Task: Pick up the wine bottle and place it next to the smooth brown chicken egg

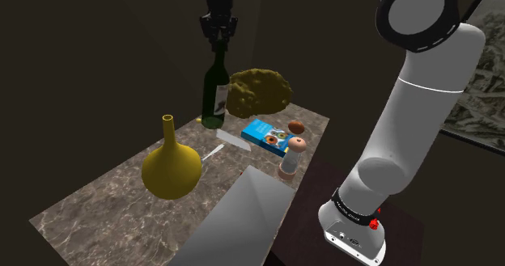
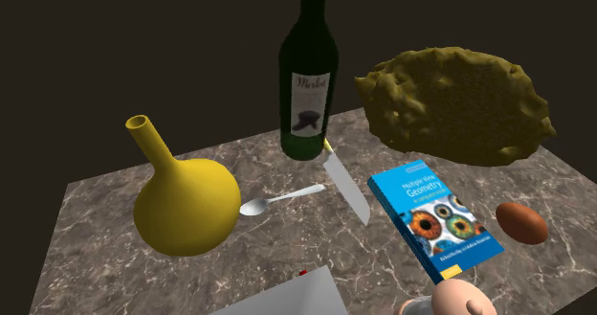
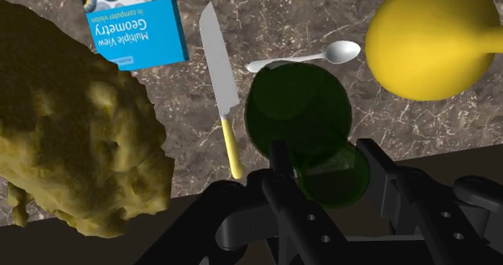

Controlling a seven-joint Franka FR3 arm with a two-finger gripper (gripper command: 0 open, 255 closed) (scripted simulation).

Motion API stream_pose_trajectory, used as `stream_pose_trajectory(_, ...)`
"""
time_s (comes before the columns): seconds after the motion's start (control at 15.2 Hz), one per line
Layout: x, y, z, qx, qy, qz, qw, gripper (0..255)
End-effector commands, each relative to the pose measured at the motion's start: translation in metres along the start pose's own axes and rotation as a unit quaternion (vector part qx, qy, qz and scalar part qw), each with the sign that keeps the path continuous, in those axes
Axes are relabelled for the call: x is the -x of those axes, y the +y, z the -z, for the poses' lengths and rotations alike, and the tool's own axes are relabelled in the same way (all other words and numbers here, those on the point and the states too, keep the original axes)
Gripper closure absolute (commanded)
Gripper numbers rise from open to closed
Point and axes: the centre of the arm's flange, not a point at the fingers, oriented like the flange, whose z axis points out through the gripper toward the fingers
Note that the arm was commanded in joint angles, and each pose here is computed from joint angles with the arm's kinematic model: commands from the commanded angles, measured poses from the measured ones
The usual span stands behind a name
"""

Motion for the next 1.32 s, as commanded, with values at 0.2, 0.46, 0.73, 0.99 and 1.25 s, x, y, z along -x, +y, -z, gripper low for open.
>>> stream_pose_trajectory(0.2, 0.025, 0.059, -0.001, 0.000, 0.000, 0.001, 1.0000, 255)
stream_pose_trajectory(0.46, 0.044, 0.108, -0.003, 0.000, 0.000, 0.001, 1.0000, 255)
stream_pose_trajectory(0.73, 0.064, 0.157, -0.004, 0.000, 0.000, 0.001, 1.0000, 255)
stream_pose_trajectory(0.99, 0.084, 0.206, -0.006, 0.000, 0.000, 0.001, 1.0000, 255)
stream_pose_trajectory(1.25, 0.104, 0.255, -0.007, 0.000, 0.000, 0.001, 1.0000, 255)
